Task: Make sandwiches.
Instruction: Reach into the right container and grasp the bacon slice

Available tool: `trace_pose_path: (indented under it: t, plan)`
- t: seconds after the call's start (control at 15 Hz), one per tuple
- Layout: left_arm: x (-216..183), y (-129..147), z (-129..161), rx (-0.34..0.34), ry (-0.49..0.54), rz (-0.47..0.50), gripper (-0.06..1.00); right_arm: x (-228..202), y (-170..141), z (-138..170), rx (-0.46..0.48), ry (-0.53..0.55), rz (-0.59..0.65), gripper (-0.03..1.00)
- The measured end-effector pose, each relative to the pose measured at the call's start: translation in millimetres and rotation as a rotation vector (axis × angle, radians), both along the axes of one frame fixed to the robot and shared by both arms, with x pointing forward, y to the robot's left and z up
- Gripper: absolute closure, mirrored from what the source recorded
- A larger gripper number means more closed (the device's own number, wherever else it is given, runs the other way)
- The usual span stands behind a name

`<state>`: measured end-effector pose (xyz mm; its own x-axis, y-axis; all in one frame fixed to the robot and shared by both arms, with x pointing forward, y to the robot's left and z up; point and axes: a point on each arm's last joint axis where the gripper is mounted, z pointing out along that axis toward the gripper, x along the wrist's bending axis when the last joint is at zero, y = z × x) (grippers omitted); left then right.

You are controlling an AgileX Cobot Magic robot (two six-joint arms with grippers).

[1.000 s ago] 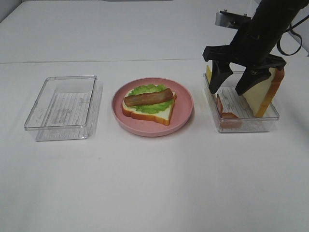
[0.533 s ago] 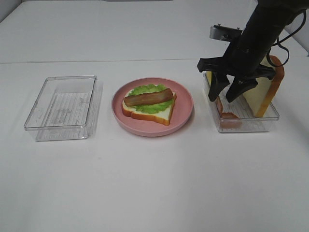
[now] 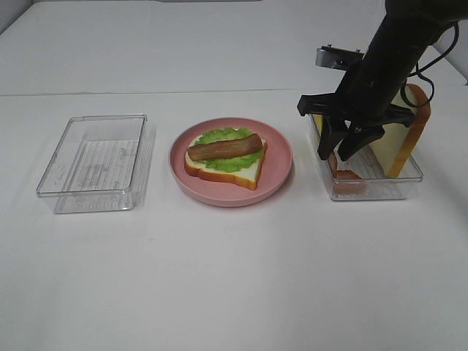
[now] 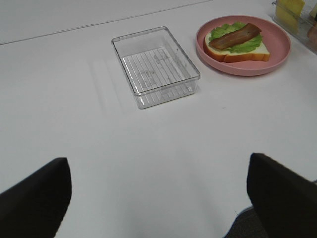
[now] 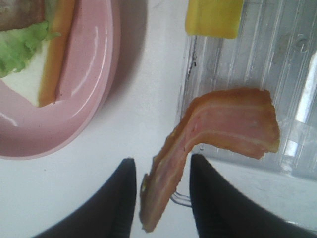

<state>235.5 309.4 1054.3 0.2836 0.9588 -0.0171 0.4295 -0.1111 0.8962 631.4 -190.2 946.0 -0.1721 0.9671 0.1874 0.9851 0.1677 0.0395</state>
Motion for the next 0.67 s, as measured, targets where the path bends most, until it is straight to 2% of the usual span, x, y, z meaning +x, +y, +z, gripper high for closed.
trace_pose_path:
  t: [0.27,0.33,0.47,0.53,0.67]
  plan:
    - [0.0,0.0,0.0,0.000,0.000,0.000,0.04,0.2,0.0,-1.6,-0.001,0.004,-0.001,0.65]
    - [0.0,0.0,0.0,0.000,0.000,0.000,0.04,0.2,0.0,-1.6,-0.001,0.005,-0.004,0.71]
    - [0.0,0.0,0.0,0.000,0.000,0.000,0.04,0.2,0.0,-1.6,-0.001,0.005,-0.004,0.91]
    - [0.0,0.0,0.0,0.000,0.000,0.000,0.04,0.2,0.0,-1.6,-0.001,0.005,-0.004,0.97]
    - [0.0,0.0,0.0,0.000,0.000,0.000,0.04,0.7,0.3,1.2,-0.001,0.010,-0.001,0.97]
